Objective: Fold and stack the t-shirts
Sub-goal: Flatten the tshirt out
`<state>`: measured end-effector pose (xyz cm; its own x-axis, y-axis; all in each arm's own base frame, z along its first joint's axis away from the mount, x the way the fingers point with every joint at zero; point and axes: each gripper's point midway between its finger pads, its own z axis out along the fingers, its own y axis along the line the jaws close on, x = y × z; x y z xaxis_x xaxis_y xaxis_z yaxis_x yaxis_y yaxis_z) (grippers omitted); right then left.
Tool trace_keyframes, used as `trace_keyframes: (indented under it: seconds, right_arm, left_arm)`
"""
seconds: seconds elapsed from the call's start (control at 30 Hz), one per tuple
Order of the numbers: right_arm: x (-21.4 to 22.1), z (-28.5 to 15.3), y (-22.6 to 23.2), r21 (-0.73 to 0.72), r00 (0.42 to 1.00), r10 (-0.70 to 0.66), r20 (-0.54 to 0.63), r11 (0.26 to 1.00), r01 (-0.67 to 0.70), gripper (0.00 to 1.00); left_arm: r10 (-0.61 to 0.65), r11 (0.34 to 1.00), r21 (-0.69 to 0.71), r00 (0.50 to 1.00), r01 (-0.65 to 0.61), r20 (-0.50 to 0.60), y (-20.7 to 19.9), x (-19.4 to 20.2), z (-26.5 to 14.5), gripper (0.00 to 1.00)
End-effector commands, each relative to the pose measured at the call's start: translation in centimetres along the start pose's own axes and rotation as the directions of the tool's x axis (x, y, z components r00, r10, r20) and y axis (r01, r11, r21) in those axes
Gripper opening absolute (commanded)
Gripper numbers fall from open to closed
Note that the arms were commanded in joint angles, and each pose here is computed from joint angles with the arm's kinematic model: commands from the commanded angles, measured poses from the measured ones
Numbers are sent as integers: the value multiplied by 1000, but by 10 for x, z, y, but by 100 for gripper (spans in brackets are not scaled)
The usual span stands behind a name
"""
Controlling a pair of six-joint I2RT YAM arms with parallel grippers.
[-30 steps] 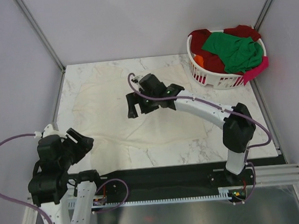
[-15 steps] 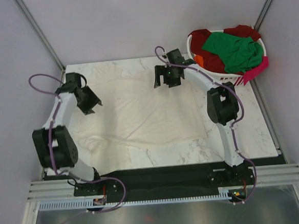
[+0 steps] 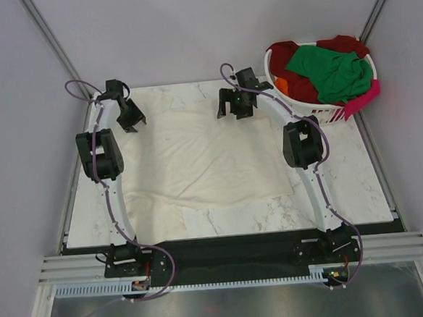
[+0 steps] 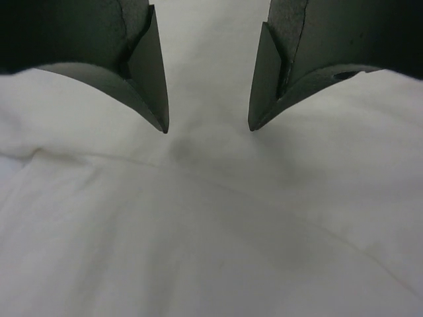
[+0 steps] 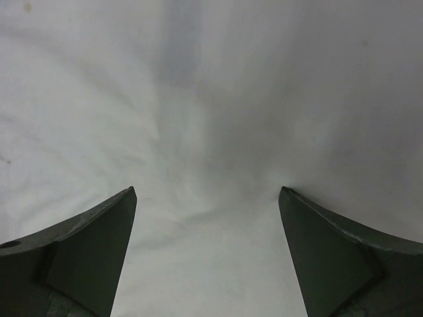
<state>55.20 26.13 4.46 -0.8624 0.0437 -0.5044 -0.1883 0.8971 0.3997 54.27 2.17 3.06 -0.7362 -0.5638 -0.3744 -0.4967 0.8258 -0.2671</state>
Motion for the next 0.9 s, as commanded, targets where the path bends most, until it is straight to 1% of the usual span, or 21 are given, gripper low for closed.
trace_keyframes:
  seconds: [0.0, 0.03, 0.07, 0.1, 0.17, 0.2, 0.23, 0.27, 0.3, 0.33, 0.37, 0.4, 0.47, 0.5, 0.6, 0.63, 0.7, 0.73, 0.77, 0.87]
  right_arm:
    - [-6, 16, -22, 4, 997, 71, 6, 997, -71, 98]
    - [-9, 18, -24, -2, 997, 81, 12, 997, -81, 98]
    - [-17, 18, -26, -12, 996, 84, 38, 996, -84, 98]
    - [-19, 21, -28, -18, 995, 93, 43, 996, -93, 98]
    - [-32, 21, -28, -41, 991, 102, 86, 994, -99, 98]
    - [-35, 23, -27, -54, 990, 107, 97, 993, -102, 98]
    - [-38, 24, -26, -62, 988, 111, 109, 992, -105, 98]
    - [-49, 24, -26, -78, 982, 123, 143, 991, -112, 98]
    - [-50, 29, -27, -83, 980, 127, 153, 990, -115, 98]
    - [-55, 30, -27, -90, 976, 134, 170, 989, -120, 98]
    - [-67, 30, -30, -104, 965, 159, 209, 985, -139, 98]
    - [-66, 38, -35, -108, 961, 178, 211, 982, -158, 98]
    - [-77, 40, -43, -129, 941, 235, 243, 969, -209, 98]
    - [-79, 42, -48, -134, 932, 258, 252, 964, -231, 98]
    - [-92, 41, -54, -161, 907, 294, 303, 953, -256, 98]
    - [-97, 39, -53, -168, 902, 292, 318, 954, -250, 98]
    - [-111, 30, -49, -181, 893, 272, 360, 959, -219, 98]
    - [-114, 26, -47, -182, 892, 261, 369, 961, -206, 98]
    - [-115, 23, -45, -188, 892, 249, 376, 964, -190, 98]
    - [-133, -13, -16, -257, 888, 191, 419, 963, -86, 98]
  left_arm:
    - [29, 999, 18, 1000, -29, -7, -9, -19, 17, 59]
    - [30, 999, 32, 1000, -29, -7, -13, -22, 19, 60]
    - [30, 998, 52, 999, -32, 28, -21, -35, 16, 61]
    - [26, 998, 51, 999, -27, 23, -19, -35, 27, 62]
    - [16, 995, 93, 998, -22, 68, -28, -54, 25, 63]
    - [10, 995, 99, 998, -16, 61, -27, -53, 36, 65]
    - [8, 992, 125, 998, -16, 68, -31, -57, 37, 66]
    - [-1, 989, 149, 996, -12, 91, -34, -66, 36, 66]
    - [-8, 984, 179, 993, -13, 116, -40, -73, 39, 67]
    - [-14, 976, 217, 993, -11, 114, -44, -74, 43, 69]
    - [-19, 971, 240, 992, -12, 126, -47, -78, 45, 70]
    - [-28, 960, 278, 986, -18, 163, -54, -89, 45, 71]
    - [-36, 945, 326, 981, -28, 188, -65, -96, 46, 73]
    - [-55, 933, 359, 971, -33, 231, -72, -109, 43, 74]
    - [-92, 902, 430, 955, -40, 282, -89, -125, 39, 77]
    - [-104, 877, 476, 938, -70, 330, -100, -137, 33, 77]
    - [-137, 858, 509, 925, -69, 355, -109, -146, 28, 78]
    - [-145, 838, 539, 915, -90, 378, -115, -153, 20, 79]
    - [-151, 827, 554, 910, -98, 386, -120, -158, 9, 79]
    - [-146, 808, 578, 911, -115, 386, -129, -159, -17, 80]
